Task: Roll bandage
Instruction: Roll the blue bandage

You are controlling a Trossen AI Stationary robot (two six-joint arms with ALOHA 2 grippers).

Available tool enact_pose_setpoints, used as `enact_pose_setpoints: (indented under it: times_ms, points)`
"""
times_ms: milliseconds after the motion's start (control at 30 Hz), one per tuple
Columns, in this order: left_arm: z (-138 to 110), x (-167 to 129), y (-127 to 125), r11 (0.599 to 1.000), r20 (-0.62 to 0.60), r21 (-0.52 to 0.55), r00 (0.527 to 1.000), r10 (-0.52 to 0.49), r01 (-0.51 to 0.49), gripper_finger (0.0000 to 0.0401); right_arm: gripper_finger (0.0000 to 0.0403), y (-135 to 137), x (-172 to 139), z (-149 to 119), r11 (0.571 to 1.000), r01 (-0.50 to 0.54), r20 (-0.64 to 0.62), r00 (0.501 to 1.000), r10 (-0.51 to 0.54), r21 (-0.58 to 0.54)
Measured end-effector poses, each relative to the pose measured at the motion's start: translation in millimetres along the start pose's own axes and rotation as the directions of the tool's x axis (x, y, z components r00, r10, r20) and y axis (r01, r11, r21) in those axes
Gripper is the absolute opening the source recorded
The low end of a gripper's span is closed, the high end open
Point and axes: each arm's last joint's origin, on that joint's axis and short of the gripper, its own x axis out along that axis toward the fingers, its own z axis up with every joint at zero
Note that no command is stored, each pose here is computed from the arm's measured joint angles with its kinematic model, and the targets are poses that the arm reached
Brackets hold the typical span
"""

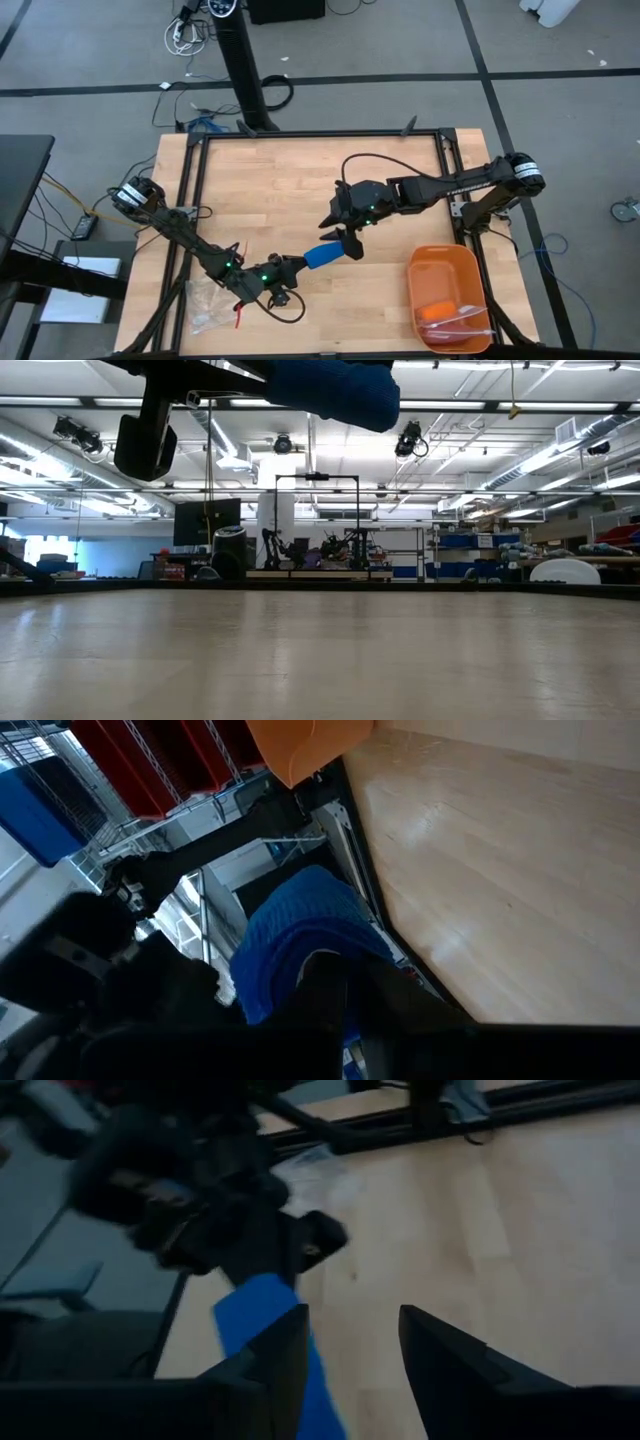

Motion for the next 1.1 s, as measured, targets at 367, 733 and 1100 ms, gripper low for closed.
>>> enact_pose_setpoints:
  times_ms: [367, 733, 1100]
  points:
    - [0, 0, 0, 1.0, 0.0, -0.002, 1.0, -0.001, 0.001, 0.0017, 0.021, -18, 3, -15, 0.986, 0.075, -0.166, 0.985, -0.051, 0.148]
    - [0, 0, 0, 1.0, 0.0, -0.003, 1.0, -0.001, 0.001, 0.0017, 0.0162, -16, 4, -13, 0.979, -0.067, -0.165, 0.981, 0.1, 0.193]
    - [0, 0, 0, 1.0, 0.0, -0.009, 1.0, -0.001, 0.001, 0.0017, 0.0026, -14, 4, -15, 0.986, -0.056, -0.182, 0.98, 0.084, 0.154]
